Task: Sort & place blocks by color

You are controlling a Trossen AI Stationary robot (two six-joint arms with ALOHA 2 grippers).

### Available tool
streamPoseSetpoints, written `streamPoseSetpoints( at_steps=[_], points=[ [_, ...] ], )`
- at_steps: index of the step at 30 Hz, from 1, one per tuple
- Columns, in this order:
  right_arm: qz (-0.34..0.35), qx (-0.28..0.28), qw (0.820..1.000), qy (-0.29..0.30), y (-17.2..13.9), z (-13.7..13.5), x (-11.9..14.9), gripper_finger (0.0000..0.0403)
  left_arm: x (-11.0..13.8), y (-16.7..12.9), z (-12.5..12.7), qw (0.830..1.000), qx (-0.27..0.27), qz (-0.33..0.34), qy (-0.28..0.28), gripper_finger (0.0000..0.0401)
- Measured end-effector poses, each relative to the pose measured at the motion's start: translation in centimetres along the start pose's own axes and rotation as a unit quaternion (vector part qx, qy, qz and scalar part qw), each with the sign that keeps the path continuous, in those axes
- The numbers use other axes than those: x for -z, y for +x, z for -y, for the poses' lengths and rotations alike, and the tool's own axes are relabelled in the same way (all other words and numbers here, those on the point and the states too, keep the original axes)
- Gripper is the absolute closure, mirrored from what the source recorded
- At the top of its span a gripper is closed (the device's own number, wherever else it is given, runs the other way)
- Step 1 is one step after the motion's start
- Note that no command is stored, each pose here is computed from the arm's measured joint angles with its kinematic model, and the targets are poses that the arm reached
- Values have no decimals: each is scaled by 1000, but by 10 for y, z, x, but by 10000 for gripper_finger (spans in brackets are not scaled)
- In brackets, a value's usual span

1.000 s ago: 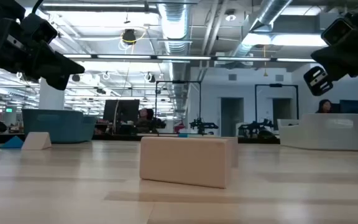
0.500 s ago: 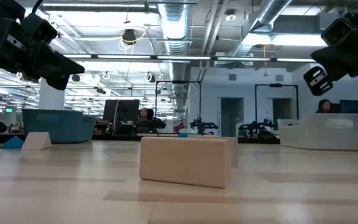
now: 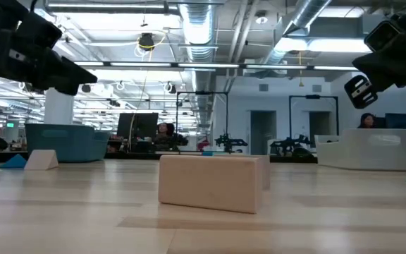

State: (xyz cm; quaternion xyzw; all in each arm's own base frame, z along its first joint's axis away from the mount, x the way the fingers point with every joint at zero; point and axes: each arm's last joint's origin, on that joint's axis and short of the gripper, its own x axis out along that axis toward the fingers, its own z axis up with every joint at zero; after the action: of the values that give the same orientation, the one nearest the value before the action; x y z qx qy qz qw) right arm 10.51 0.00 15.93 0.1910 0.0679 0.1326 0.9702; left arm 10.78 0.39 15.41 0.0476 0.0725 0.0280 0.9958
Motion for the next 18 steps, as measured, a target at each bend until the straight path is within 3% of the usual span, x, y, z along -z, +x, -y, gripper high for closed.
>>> streamPoseSetpoints(
  at_steps=[5,8,13,15,18],
  points=[
    [1,-1,1000,7,0,0,0,370,0,0,0,999,-5,-1,45,401],
    [12,-6,999,53,-1,-2,-5,370,-2,0,-2,999,-27,8,41,401],
    [28,-14,997,65,-1,-4,-9,370,-6,0,-2,998,-29,31,-44,401],
    [26,-14,997,66,-1,-4,-9,370,-8,0,-3,997,-38,43,-49,401],
    [17,-9,997,72,-1,-3,-7,370,-15,-1,-5,995,-69,73,4,401]
  ],
)
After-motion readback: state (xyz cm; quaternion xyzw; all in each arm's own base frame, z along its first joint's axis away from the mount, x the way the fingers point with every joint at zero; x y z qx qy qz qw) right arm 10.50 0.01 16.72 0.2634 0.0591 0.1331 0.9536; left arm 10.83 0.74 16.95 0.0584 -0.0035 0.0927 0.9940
